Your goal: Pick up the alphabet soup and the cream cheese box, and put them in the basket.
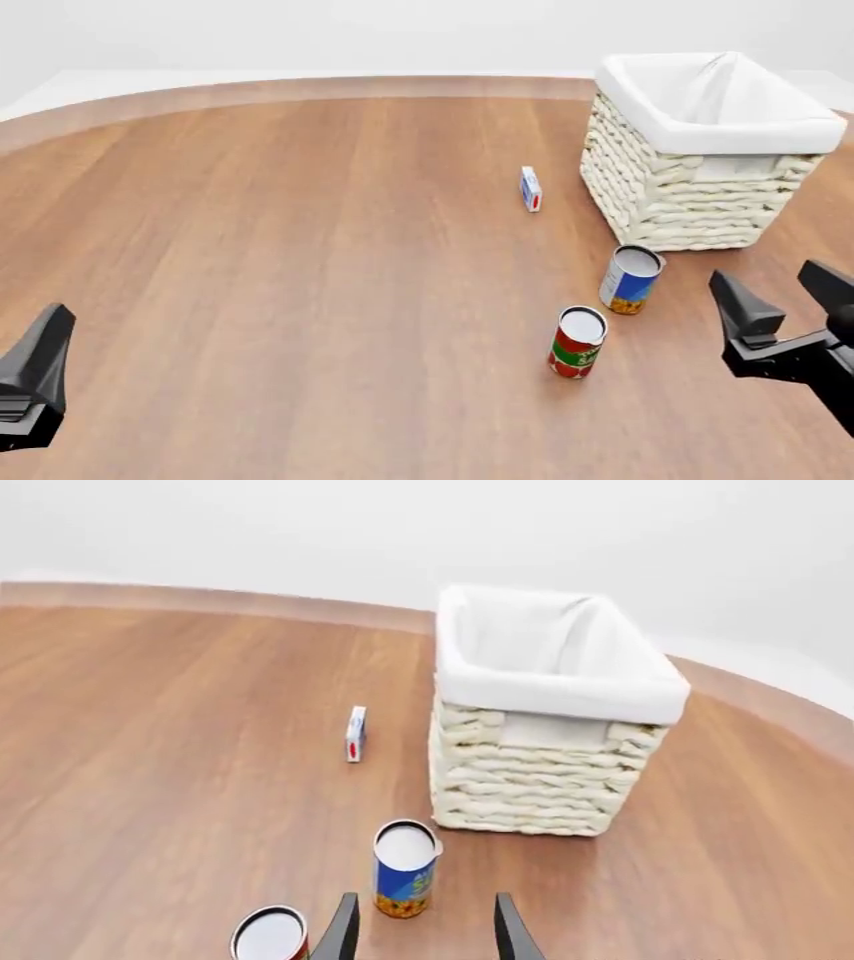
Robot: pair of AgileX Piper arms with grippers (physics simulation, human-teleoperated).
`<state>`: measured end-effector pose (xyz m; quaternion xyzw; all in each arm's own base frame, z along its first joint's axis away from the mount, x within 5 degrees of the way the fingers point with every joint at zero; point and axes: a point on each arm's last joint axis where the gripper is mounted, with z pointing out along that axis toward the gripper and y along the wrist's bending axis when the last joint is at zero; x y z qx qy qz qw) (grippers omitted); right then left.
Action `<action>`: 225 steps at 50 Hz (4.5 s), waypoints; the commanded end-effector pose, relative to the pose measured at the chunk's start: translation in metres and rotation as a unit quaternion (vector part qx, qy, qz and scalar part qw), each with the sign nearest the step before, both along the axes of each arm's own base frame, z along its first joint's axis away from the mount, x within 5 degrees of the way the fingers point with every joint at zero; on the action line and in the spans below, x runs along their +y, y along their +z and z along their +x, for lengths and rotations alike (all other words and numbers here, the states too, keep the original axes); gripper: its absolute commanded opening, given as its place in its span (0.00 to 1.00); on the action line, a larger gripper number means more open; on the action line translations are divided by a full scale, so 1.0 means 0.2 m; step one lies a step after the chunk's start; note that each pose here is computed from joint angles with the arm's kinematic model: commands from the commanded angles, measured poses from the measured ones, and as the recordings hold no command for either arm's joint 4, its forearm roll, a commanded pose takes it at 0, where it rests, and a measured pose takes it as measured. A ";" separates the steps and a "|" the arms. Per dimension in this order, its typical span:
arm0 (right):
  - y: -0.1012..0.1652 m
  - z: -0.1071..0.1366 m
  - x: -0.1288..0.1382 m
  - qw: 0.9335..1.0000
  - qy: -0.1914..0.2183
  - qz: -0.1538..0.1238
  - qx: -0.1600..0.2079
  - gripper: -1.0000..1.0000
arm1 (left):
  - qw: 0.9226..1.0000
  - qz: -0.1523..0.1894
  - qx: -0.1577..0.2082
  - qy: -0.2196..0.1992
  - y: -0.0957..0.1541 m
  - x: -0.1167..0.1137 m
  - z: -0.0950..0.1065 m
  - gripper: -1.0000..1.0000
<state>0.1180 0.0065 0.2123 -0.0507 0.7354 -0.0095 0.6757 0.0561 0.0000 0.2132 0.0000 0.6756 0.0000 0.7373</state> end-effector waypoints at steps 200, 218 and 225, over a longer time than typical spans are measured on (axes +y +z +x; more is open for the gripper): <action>-0.65 0.75 0.05 0.983 0.007 -0.016 0.181 0.00 | 1.000 0.000 0.000 0.000 0.00 0.00 0.00 1.00; -0.54 0.70 0.04 0.987 0.003 -0.015 0.160 0.00 | 1.000 0.000 0.000 0.000 0.00 0.00 0.00 1.00; -0.47 0.67 0.03 0.989 -0.002 -0.012 0.146 0.00 | 1.000 0.000 0.000 0.000 0.00 0.00 0.00 1.00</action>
